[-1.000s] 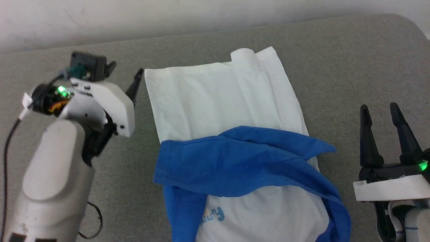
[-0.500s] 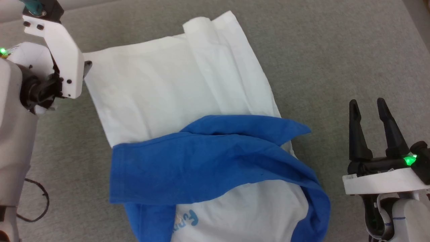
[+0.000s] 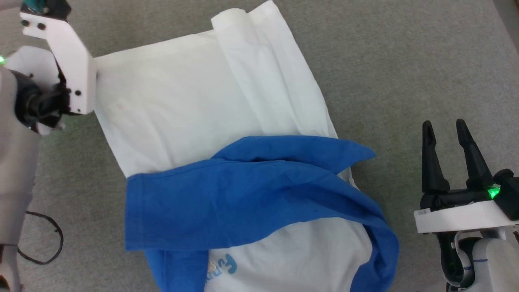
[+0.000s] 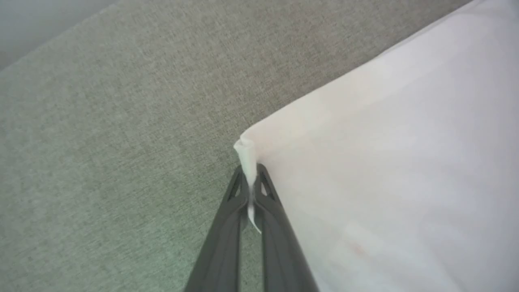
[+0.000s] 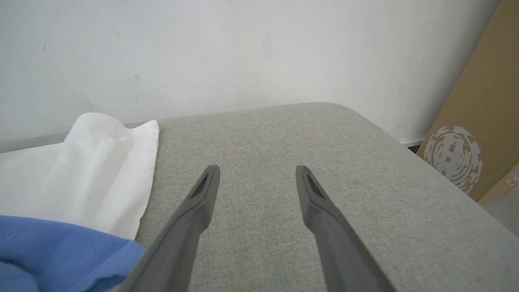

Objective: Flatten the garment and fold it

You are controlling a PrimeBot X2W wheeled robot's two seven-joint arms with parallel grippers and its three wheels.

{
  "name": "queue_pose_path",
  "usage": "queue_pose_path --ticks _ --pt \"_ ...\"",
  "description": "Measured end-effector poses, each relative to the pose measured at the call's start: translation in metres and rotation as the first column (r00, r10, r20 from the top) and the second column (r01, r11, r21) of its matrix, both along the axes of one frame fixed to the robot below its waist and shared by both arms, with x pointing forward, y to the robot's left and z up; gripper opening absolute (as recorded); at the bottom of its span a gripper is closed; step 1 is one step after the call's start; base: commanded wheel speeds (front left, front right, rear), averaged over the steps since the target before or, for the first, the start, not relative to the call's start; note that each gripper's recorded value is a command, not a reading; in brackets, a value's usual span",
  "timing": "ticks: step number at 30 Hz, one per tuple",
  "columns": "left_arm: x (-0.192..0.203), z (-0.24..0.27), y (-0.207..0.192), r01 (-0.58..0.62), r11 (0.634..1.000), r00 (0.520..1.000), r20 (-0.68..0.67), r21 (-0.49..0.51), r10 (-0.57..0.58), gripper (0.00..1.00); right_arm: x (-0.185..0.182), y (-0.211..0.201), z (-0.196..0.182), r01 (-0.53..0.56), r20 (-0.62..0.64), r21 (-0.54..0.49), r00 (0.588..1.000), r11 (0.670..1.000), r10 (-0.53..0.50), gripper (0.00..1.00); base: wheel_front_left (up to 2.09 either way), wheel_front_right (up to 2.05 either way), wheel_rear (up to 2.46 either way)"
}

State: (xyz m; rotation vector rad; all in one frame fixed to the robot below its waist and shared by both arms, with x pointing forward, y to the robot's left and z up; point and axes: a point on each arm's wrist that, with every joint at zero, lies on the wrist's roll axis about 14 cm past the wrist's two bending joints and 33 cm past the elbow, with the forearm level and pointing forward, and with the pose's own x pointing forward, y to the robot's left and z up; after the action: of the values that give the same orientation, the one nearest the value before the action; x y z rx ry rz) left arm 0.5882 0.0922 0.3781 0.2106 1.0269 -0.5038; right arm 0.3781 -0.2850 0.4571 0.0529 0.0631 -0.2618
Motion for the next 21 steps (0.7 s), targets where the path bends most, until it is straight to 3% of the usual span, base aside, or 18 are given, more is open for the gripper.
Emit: queue_pose_path --ticks 7,12,16,21 --pt "-0.001 0.019 0.011 -0.035 0.998 0.987 0.157 -0.046 0.042 0.0 0.011 0.008 0.002 -0.076 -0.059 -0.029 0.996 0.997 0.074 1.0 0.0 0.0 0.0" --pt "0.0 0.052 0.015 -0.037 0.993 0.95 0.305 -0.113 0.07 0.0 0.036 0.016 0.011 -0.229 -0.174 -0.051 0.961 0.972 0.217 1.0 0.0 0.0 0.0" --pt "-0.008 0.074 0.017 -0.018 0.988 0.911 0.404 -0.153 0.079 0.0 0.069 0.043 0.022 -0.375 -0.26 0.02 0.893 0.927 0.367 1.0 0.0 0.0 0.0" --pt "-0.023 0.091 0.013 0.02 0.98 0.869 0.487 -0.199 0.081 0.0 0.111 0.069 0.029 -0.528 -0.416 0.02 0.768 0.849 0.487 1.0 0.0 0.0 0.0"
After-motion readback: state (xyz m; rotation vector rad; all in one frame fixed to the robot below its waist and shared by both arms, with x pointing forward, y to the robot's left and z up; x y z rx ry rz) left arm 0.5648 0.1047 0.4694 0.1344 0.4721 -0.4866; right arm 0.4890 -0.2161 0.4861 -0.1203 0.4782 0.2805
